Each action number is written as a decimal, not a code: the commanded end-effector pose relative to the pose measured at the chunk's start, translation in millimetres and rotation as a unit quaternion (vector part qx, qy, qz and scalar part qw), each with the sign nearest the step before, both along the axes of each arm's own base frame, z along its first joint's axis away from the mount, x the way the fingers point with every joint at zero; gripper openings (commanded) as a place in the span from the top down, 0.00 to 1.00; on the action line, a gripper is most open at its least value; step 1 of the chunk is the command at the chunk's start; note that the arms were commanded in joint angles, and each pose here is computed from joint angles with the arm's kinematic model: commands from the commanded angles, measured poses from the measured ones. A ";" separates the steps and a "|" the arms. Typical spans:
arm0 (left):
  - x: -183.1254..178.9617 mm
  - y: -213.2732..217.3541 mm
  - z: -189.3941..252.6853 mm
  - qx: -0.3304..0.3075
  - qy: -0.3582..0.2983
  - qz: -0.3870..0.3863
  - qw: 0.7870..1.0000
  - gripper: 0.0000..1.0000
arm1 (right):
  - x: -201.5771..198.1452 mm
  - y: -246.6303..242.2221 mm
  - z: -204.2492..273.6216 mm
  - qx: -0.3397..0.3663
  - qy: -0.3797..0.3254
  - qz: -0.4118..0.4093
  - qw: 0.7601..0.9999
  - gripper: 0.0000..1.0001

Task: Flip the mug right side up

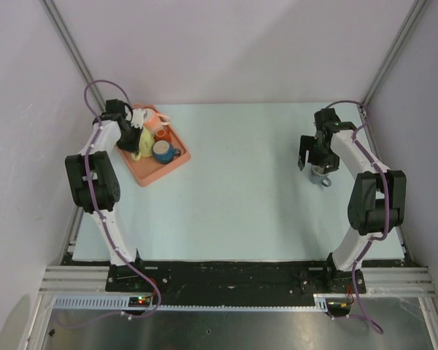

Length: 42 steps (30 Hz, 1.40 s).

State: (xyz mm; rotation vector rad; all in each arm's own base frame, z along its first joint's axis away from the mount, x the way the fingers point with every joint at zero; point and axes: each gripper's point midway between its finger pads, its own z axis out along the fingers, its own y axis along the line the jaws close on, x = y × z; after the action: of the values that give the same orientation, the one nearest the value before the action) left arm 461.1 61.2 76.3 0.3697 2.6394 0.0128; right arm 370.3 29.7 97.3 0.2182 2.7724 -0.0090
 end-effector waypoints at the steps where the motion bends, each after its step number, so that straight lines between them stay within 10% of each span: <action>1: 10.0 -4.7 13.2 -0.015 -0.027 -0.001 1.000 0.99 | -8.0 3.4 32.7 -0.011 -0.025 0.013 1.000 0.13; 19: -18.2 -31.1 178.1 -0.078 -0.198 0.073 0.974 1.00 | 1.8 137.9 166.5 0.098 -0.241 0.154 0.953 0.00; 23: -28.9 -55.6 219.4 -0.129 -0.238 0.051 0.961 1.00 | -3.8 204.6 200.5 0.209 -0.291 0.221 0.907 0.00; 34: -89.9 -193.8 305.4 -0.358 -0.225 -0.106 0.900 1.00 | -18.9 343.0 310.1 0.570 -0.349 0.295 0.683 0.01; 42: -114.2 -226.3 317.5 -0.414 -0.188 -0.147 0.879 1.00 | -7.6 368.5 321.4 0.626 -0.315 0.274 0.659 0.01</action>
State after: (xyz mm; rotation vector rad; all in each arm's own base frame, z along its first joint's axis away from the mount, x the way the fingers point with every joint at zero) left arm 369.4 -143.5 336.1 0.3074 2.1135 -0.8772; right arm 374.7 392.1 358.2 -0.2259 1.7494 1.6104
